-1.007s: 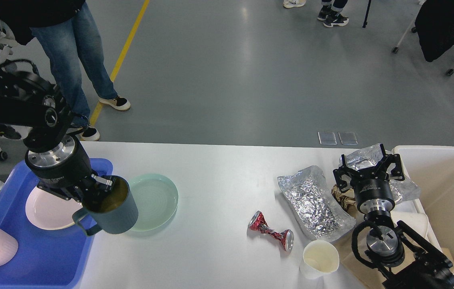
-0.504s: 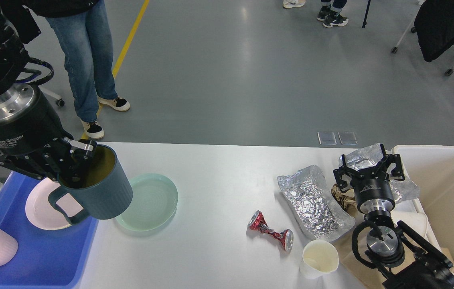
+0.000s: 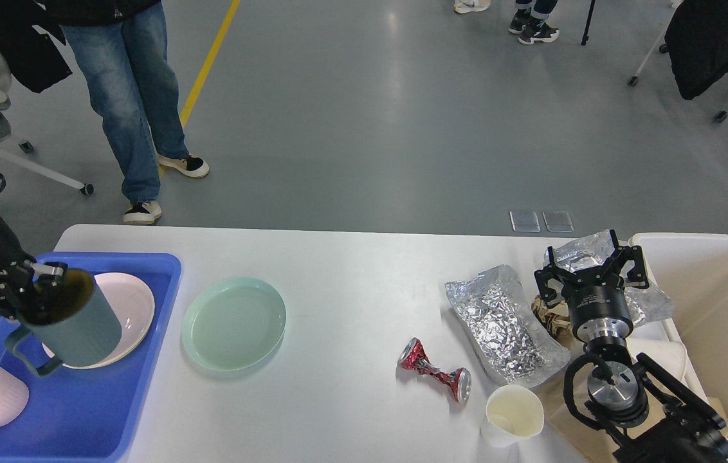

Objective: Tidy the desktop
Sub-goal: 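Lift the dark green mug and carry it over the blue tray, then lower the dark green mug into the tray near the pink mug and release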

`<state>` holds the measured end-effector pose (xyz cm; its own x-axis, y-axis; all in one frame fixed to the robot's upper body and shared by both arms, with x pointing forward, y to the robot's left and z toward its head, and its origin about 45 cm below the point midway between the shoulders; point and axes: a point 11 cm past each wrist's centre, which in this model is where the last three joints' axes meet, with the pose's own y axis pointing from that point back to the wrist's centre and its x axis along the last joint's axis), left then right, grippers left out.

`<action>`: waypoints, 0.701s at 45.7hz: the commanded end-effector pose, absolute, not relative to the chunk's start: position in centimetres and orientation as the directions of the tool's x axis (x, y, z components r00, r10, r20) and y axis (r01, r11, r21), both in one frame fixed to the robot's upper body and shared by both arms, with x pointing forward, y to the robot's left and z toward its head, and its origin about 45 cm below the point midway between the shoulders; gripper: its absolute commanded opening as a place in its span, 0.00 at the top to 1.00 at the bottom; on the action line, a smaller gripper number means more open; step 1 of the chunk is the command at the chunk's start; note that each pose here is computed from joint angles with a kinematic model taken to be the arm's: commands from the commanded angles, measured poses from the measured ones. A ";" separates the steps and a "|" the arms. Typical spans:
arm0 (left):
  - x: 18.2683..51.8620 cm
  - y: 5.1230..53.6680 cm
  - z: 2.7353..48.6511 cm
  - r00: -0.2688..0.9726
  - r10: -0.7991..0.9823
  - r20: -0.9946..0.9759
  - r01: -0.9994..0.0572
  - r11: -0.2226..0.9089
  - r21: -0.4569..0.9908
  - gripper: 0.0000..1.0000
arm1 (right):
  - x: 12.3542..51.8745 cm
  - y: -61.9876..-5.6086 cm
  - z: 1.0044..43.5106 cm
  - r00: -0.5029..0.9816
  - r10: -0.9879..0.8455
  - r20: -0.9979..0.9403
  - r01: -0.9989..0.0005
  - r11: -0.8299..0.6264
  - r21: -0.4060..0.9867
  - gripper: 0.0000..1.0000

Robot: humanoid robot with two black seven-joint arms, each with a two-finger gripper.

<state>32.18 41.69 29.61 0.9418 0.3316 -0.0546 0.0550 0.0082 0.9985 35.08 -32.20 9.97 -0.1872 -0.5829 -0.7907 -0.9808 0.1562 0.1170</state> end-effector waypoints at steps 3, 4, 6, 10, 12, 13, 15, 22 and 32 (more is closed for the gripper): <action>31.4 46.4 24.4 0.919 0.395 -0.013 0.012 0.007 1.000 1.00 | 35.1 -32.2 10.0 -0.187 -0.583 -0.791 -0.981 0.156 0.117 0.00; 31.3 46.7 23.9 0.919 0.394 -0.008 0.006 0.005 1.000 1.00 | 35.0 -32.2 9.9 -0.189 -0.583 -0.790 -0.980 0.157 0.119 0.00; 30.8 47.2 22.6 0.924 0.382 -0.005 0.004 0.002 1.000 1.00 | 35.1 -32.2 10.0 -0.188 -0.583 -0.791 -0.981 0.156 0.117 0.00; 29.8 47.7 20.1 0.939 0.342 -0.010 0.015 -0.010 1.000 1.00 | 35.0 -32.2 9.9 -0.189 -0.583 -0.790 -0.980 0.157 0.119 0.00; 29.3 47.7 19.1 0.945 0.328 -0.018 0.021 -0.007 1.000 1.00 | 35.0 -32.2 9.9 -0.189 -0.583 -0.790 -0.980 0.157 0.119 0.00; 29.0 47.8 18.6 0.947 0.321 -0.023 0.027 -0.010 1.000 1.00 | 35.0 -32.2 9.9 -0.189 -0.583 -0.790 -0.980 0.157 0.119 0.00; 28.6 47.9 18.1 0.949 0.313 -0.028 0.035 -0.014 0.999 1.00 | 35.0 -32.2 9.9 -0.189 -0.583 -0.790 -0.980 0.157 0.119 0.00; 27.4 48.8 16.3 0.950 0.313 -0.001 0.017 -0.048 0.999 1.00 | 35.1 -32.2 10.0 -0.188 -0.583 -0.791 -0.981 0.156 0.117 0.00; 27.1 49.6 15.2 0.947 0.315 0.060 -0.036 -0.081 0.996 1.00 | 35.0 -32.2 9.9 -0.189 -0.583 -0.790 -0.980 0.157 0.119 0.00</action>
